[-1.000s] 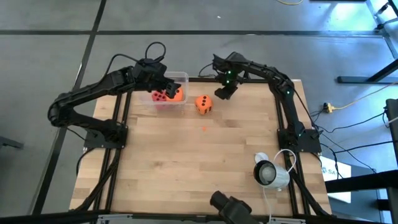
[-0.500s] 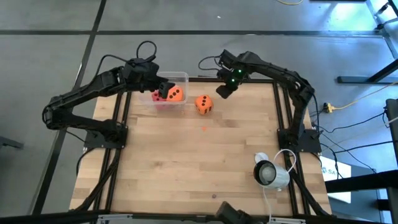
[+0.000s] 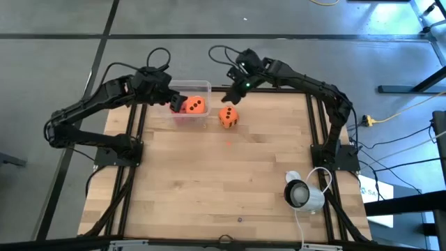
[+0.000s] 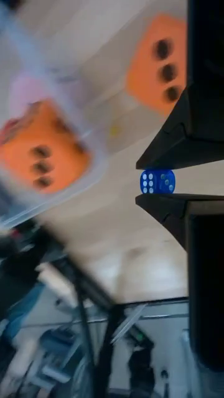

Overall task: Pick & Place Dice
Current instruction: Put the small top blue die into the transparent bin

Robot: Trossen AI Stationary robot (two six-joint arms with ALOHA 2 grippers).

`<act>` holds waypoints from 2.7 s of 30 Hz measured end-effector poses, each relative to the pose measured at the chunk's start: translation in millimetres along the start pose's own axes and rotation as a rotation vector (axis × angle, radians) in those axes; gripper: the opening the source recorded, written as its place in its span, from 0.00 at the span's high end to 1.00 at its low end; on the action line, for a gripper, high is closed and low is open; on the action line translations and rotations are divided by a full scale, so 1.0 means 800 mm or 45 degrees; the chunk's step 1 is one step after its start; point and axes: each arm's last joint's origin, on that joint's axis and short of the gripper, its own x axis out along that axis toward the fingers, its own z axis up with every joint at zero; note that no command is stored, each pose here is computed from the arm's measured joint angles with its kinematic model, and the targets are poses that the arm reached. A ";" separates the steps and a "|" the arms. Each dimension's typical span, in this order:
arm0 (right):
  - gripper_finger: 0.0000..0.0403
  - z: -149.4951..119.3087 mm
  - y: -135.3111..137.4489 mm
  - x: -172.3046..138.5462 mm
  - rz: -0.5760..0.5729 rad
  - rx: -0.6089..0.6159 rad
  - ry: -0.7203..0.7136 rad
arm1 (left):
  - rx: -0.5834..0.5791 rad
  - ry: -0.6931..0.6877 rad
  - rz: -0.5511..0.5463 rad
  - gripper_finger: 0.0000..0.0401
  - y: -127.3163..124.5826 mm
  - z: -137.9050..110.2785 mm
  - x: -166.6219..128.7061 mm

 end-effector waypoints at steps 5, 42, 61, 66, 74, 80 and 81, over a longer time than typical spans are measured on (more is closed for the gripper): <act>0.89 0.018 0.021 0.002 0.084 -0.005 -0.163 | -0.022 -0.008 0.058 0.45 0.012 -0.004 -0.017; 0.89 0.023 0.106 -0.019 0.476 0.032 -0.323 | 1.030 -0.499 -0.420 0.39 -0.070 0.009 -0.028; 0.89 0.015 0.141 -0.016 0.660 0.009 -0.284 | 1.299 -0.560 -0.269 0.36 -0.100 -0.004 -0.016; 0.89 0.014 0.145 -0.016 0.670 0.001 -0.296 | 1.276 -0.599 -0.313 0.36 -0.104 -0.003 -0.019; 0.89 0.016 0.147 -0.017 0.687 0.004 -0.317 | 1.341 -0.637 -0.353 0.36 -0.114 -0.009 -0.025; 0.89 0.015 0.150 -0.016 0.695 -0.001 -0.318 | 1.334 -0.653 -0.341 0.36 -0.116 -0.009 -0.027; 0.89 0.015 0.151 -0.016 0.698 -0.004 -0.319 | 1.330 -0.662 -0.346 0.36 -0.117 -0.009 -0.028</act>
